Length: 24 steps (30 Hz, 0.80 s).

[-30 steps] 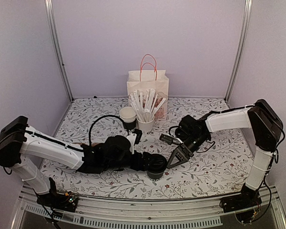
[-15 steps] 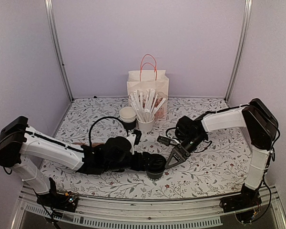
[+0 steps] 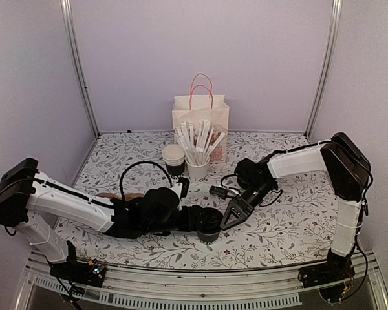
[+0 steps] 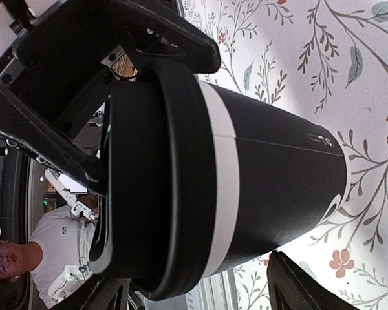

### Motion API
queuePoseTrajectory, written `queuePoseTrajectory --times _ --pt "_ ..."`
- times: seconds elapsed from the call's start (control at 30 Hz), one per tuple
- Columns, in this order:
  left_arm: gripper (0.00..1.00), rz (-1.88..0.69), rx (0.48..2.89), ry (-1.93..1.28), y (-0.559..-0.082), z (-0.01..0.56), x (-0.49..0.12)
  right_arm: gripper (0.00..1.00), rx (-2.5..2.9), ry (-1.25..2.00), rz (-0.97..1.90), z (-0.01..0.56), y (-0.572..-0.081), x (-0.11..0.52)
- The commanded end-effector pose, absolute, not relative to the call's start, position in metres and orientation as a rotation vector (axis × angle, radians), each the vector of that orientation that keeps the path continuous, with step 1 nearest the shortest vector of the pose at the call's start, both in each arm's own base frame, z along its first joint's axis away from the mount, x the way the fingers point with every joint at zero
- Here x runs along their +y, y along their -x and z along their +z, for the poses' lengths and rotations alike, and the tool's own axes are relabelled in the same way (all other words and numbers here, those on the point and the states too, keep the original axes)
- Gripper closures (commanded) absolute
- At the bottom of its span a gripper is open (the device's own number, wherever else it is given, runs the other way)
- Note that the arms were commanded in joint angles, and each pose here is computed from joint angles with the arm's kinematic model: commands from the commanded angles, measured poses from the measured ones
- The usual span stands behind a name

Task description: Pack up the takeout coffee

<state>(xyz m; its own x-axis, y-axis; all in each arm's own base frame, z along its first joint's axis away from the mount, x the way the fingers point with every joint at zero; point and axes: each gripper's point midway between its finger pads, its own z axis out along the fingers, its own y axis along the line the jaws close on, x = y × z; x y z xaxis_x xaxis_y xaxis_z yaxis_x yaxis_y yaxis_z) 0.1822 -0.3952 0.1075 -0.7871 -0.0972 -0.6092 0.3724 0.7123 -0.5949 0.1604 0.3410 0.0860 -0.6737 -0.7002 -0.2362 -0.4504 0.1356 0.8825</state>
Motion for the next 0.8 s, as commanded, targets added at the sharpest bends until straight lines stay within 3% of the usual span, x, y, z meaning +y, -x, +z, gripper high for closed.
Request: queuePoseTrajectory --times 0.0,0.47,0.6,0.77 --pt "0.37 -0.851 2.490 -0.290 -0.147 0.049 -0.375 0.25 -2.244 -1.177 -1.488 0.070 -0.173 0.345" --pt "0.40 -0.825 2.551 -0.203 -0.142 0.037 -0.362 0.29 -2.587 -1.100 -0.770 -0.041 -0.200 0.289" --pt "0.38 -0.821 2.531 -0.223 -0.144 0.040 -0.364 0.32 -2.481 -1.128 -1.043 -0.004 -0.196 0.314" --pt "0.24 -0.770 2.412 -0.337 -0.158 0.074 -0.375 0.30 -2.354 -1.386 -1.413 0.095 -0.201 0.345"
